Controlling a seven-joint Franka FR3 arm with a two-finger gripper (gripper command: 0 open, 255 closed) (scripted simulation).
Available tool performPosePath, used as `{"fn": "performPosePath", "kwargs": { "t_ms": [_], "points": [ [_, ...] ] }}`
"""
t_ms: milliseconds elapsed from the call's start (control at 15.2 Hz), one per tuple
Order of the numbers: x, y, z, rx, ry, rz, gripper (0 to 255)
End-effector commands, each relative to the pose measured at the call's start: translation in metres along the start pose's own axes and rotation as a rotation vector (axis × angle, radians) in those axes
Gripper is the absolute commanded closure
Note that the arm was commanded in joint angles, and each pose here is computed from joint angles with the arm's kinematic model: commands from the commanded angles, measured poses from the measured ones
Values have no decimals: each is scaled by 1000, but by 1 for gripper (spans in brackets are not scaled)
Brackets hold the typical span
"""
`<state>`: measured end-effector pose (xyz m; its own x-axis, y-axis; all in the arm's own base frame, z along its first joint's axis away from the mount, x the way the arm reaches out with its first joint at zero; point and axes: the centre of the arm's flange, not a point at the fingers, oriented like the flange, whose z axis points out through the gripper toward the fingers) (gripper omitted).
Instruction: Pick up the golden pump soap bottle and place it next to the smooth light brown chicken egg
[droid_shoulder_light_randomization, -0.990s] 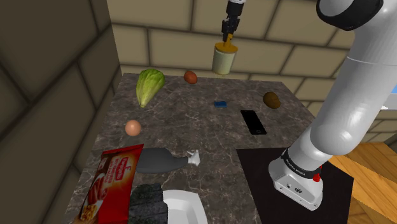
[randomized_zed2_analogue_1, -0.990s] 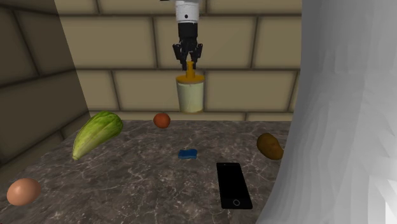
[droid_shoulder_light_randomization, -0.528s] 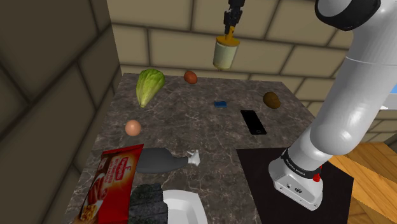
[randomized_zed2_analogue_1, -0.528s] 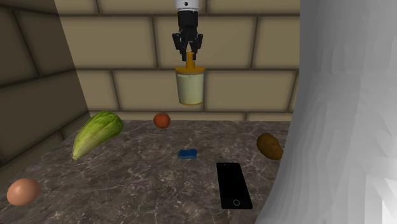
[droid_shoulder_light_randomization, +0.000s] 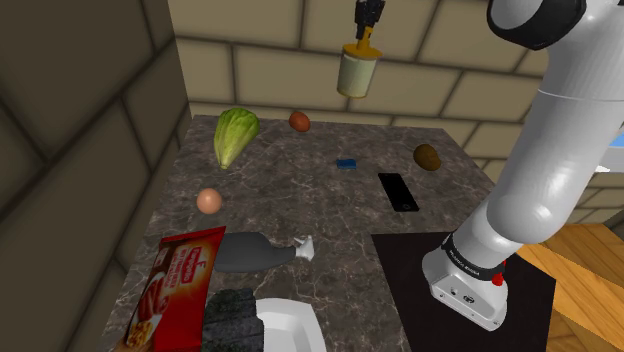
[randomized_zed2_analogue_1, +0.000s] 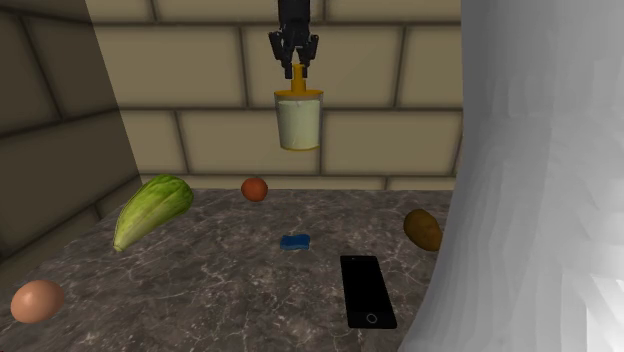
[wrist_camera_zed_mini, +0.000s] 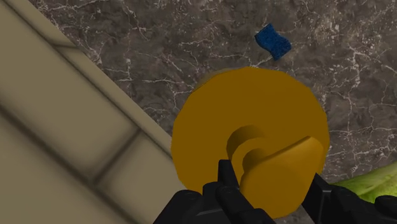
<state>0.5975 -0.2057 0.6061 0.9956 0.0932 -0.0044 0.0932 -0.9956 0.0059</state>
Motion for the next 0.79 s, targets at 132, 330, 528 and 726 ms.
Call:
{"fn": "performPosePath", "kwargs": {
  "t_ms": [132,330,528,726],
  "points": [
    [1,2,-22,0,0,0,255],
    [1,2,-37,0,0,0,255],
    [0,2,-53,0,0,0,255],
    [1,-11,-61,0,0,0,255]
  ]
}}
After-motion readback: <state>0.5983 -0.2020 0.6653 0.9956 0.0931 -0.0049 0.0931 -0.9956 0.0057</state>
